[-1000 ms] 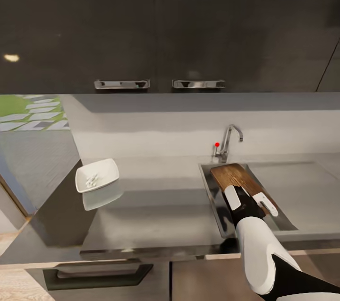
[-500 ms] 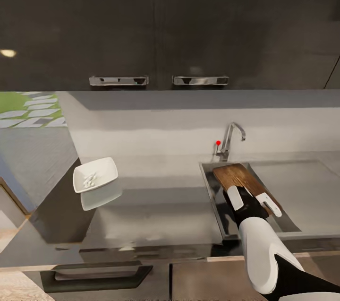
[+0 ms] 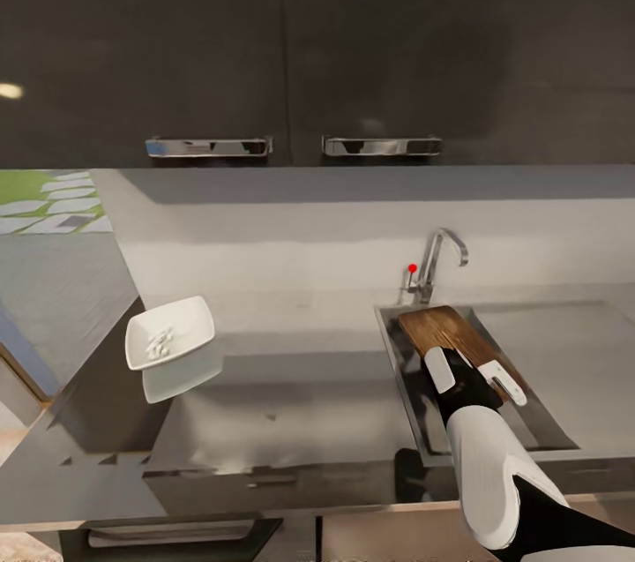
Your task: In the kitchen, take the Vidalia onion out of the sink, dice it on the chopping board with the paring knife, put the diced onion into the bowl on the countertop, then place both the paring knife and the chopping board into the sink.
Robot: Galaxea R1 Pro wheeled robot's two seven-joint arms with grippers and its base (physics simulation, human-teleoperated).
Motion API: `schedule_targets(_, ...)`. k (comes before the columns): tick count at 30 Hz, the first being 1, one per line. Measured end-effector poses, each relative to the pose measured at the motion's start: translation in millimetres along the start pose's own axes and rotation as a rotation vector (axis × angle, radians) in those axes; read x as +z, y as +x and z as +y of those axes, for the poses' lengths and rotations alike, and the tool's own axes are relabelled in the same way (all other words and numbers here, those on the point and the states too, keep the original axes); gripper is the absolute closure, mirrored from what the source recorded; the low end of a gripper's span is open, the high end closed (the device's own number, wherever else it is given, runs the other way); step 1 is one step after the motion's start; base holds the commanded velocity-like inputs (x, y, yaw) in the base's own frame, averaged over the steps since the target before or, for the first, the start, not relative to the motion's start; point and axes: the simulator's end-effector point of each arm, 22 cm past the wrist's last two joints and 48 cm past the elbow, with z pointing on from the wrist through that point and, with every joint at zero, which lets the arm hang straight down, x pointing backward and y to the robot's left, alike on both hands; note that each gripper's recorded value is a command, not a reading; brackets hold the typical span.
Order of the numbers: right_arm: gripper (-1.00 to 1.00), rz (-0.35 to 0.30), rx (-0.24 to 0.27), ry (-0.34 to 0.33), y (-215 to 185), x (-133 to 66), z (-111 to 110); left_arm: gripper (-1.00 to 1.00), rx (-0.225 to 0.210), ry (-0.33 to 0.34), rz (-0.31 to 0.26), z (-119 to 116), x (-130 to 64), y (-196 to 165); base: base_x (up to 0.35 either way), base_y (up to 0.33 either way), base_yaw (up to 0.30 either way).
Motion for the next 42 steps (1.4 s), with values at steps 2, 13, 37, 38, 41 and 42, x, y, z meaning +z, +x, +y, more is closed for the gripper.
schedule_targets(2, 1.00, 0.001, -0.003, 0.003, 1.5, 1.5, -0.9, -1.00, 0.001, 0.000, 0.003, 0.0, -0.7, 0.5, 0.002, 0.000, 0.000)
schedule_targets(13, 1.00, 0.001, -0.013, 0.018, 5.7, 10.5, -5.2, -1.00, 0.004, -0.001, 0.020, 0.8, -4.9, 3.5, 0.007, 0.000, 0.000)
schedule_targets(37, 1.00, 0.012, -0.037, 0.047, 20.9, 25.7, -12.2, -1.00, 0.010, -0.007, 0.070, 3.6, -17.0, 13.7, 0.028, 0.000, 0.000)
schedule_targets(38, 1.00, 0.013, -0.038, 0.049, 21.9, 26.5, -12.8, -1.00, 0.010, -0.008, 0.072, 3.7, -17.4, 14.0, 0.000, 0.000, 0.000)
schedule_targets(41, 1.00, 0.015, -0.042, 0.052, 24.0, 28.0, -13.1, -1.00, 0.011, -0.008, 0.077, 4.0, -18.6, 14.7, 0.000, 0.000, 0.000)
schedule_targets(42, 1.00, 0.015, -0.043, 0.053, 24.5, 28.5, -13.3, -1.00, 0.011, -0.008, 0.078, 4.1, -19.0, 15.0, 0.000, 0.000, 0.000)
